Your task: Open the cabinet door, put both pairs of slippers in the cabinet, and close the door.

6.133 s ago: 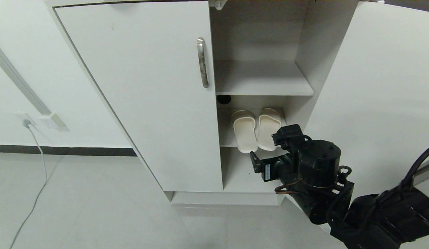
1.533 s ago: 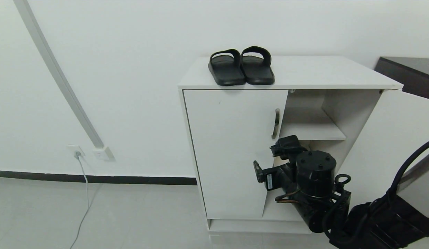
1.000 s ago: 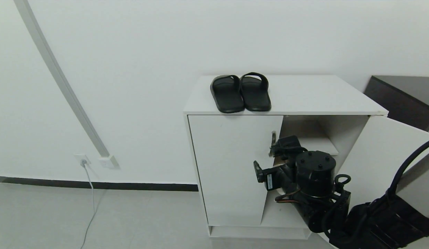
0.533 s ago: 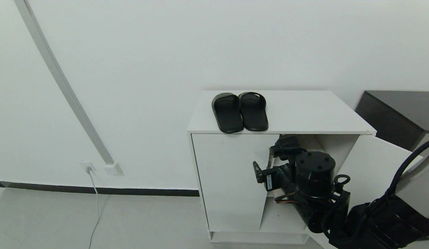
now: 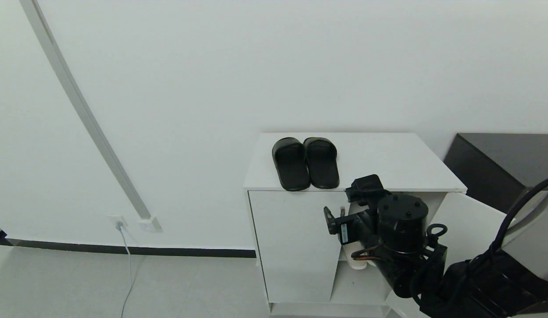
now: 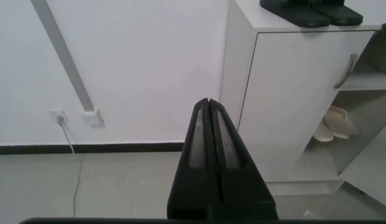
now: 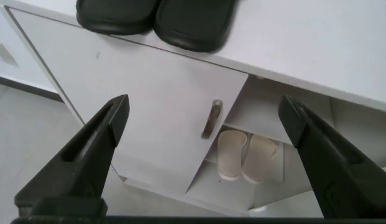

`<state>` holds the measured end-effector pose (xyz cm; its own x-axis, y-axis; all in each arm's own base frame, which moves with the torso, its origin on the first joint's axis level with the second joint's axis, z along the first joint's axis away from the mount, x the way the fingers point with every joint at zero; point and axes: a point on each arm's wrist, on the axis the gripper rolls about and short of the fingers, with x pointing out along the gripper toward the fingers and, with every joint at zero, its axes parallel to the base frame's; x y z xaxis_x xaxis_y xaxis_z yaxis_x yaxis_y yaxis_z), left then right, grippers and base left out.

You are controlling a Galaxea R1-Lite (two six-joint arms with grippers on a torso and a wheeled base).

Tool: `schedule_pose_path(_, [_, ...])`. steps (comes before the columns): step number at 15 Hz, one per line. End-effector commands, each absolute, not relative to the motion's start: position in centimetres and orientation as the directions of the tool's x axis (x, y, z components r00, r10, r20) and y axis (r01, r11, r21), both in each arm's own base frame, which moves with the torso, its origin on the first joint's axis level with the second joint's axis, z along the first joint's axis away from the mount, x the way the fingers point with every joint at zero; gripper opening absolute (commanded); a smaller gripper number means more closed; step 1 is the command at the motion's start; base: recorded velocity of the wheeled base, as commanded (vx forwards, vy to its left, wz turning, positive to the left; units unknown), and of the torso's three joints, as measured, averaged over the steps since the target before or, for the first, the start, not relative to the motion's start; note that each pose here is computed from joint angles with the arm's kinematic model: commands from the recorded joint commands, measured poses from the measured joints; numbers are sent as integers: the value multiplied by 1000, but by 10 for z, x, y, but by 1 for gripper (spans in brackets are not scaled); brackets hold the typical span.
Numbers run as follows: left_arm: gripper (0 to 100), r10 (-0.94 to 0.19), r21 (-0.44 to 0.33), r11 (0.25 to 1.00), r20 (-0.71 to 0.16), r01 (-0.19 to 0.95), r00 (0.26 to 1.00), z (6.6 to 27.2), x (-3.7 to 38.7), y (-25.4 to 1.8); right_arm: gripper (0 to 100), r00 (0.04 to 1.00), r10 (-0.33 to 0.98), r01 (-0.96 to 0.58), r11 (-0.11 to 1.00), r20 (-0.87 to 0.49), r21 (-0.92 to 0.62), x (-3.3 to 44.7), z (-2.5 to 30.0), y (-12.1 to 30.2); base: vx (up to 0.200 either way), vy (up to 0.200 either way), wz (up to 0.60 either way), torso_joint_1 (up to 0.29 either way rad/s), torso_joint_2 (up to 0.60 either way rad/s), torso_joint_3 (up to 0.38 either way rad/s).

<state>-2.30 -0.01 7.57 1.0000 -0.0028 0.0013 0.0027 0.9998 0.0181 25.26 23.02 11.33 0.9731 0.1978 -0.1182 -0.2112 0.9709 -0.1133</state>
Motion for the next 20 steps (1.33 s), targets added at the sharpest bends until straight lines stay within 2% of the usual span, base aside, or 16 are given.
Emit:
schedule_pose_path(1, [0,-3,18,1000,0,3,1000,76,-23,0,100,972,205,-219,967,-113,-129,254,111,232,0,0,0,0,0,0])
schedule_pose_path(4, [0,-3,20,1000,0,3,1000,76,-23,0,100,960,275,-279,955,-51,-105,260,119,237,0,0,0,0,0,0])
schedule_pose_path(9, [0,-5,20,1000,0,5,1000,76,-23,0,100,957,285,-288,955,-59,-69,281,147,252,0,0,0,0,0,0])
schedule_pose_path(17, [0,-2,21,1000,0,2,1000,76,-23,0,100,922,345,-338,938,-175,70,288,203,267,0,0,0,0,0,0])
schedule_pose_path(20, [0,-3,20,1000,0,3,1000,76,-23,0,100,890,407,-399,913,-205,84,282,203,269,0,0,0,0,0,0])
